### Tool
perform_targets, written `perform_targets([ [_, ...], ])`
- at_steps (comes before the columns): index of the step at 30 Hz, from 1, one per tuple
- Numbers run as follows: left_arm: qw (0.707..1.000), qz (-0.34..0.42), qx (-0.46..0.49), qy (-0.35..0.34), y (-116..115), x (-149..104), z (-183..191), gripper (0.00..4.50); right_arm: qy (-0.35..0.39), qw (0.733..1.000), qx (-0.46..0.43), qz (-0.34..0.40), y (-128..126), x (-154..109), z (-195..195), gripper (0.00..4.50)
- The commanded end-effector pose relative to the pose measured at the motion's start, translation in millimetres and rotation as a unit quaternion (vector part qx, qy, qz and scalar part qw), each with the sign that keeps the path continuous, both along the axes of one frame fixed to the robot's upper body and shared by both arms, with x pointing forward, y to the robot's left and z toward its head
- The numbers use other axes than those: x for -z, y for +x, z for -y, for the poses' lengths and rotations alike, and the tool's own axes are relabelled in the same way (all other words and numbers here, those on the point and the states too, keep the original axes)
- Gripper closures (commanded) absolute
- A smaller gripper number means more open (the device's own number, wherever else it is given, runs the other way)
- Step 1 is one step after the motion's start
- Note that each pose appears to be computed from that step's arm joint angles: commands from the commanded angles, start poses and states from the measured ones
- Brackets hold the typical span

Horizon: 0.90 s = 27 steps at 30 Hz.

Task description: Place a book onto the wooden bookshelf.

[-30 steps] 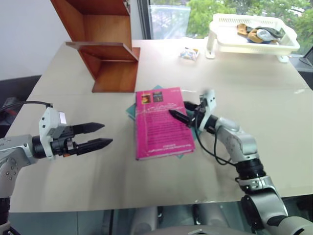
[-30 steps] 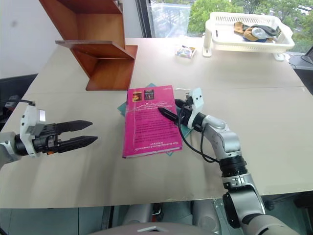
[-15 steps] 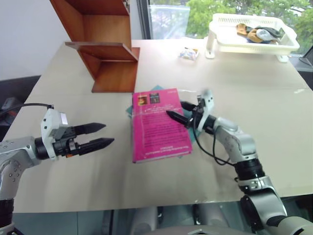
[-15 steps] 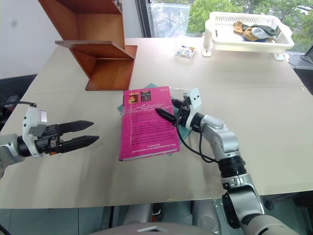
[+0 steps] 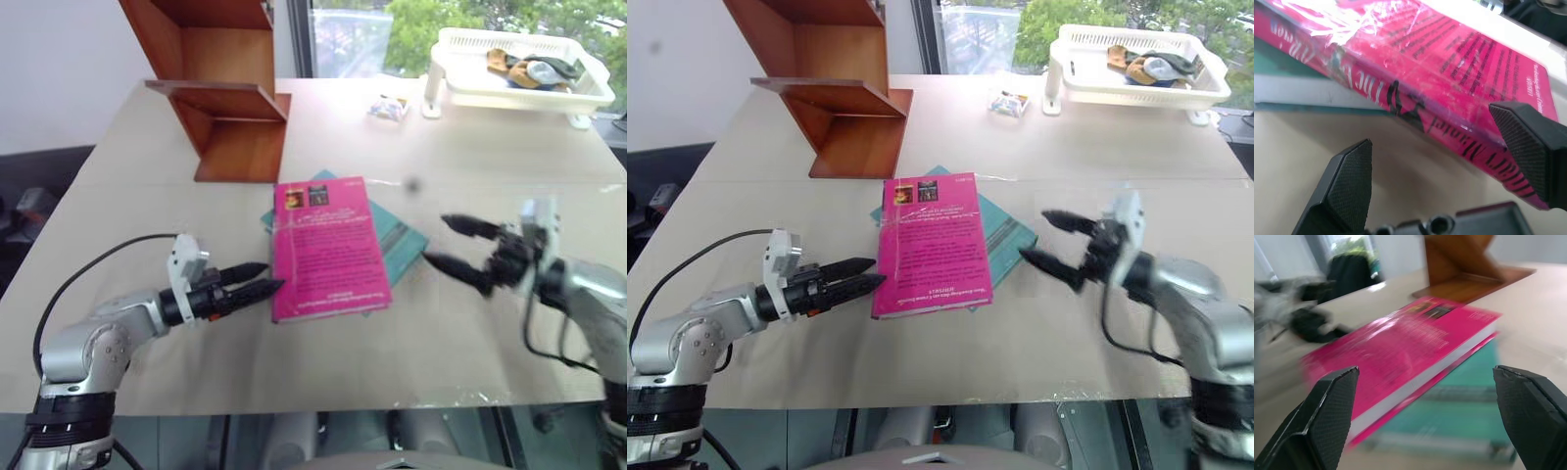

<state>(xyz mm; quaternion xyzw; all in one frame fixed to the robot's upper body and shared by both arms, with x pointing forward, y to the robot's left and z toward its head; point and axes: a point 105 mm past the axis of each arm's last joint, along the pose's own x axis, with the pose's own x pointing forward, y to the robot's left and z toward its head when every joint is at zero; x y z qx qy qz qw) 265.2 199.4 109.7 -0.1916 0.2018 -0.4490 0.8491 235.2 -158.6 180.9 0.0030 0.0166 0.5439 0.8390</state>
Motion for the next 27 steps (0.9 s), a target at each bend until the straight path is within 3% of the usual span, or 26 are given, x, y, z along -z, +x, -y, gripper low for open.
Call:
perform_targets([
  [1,0.999,-0.031,0.016,-0.042,0.1,-0.9,7.2,0.08,-0.034,0.999,-0.027,0.022,-30.4,-16.0,9.5,0.00],
  [12,0.974,-0.142,0.032,-0.172,25.5,-2.1,23.1,0.08,-0.124,0.991,0.040,0.035,-52.6,-31.7,56.8,0.00],
  [18,0.960,-0.191,0.061,-0.194,34.0,-1.8,36.3,0.08,-0.128,0.991,0.023,0.034,-62.0,-31.3,56.7,0.00],
  [24,0.959,-0.183,0.083,-0.198,40.3,-9.5,40.4,0.08,-0.124,0.991,0.020,0.048,-62.9,-32.8,58.3,0.00],
  [27,0.959,-0.184,0.082,-0.200,42.2,-9.8,39.8,0.97,-0.121,0.991,0.013,0.049,-64.6,-32.9,58.6,0.00],
])
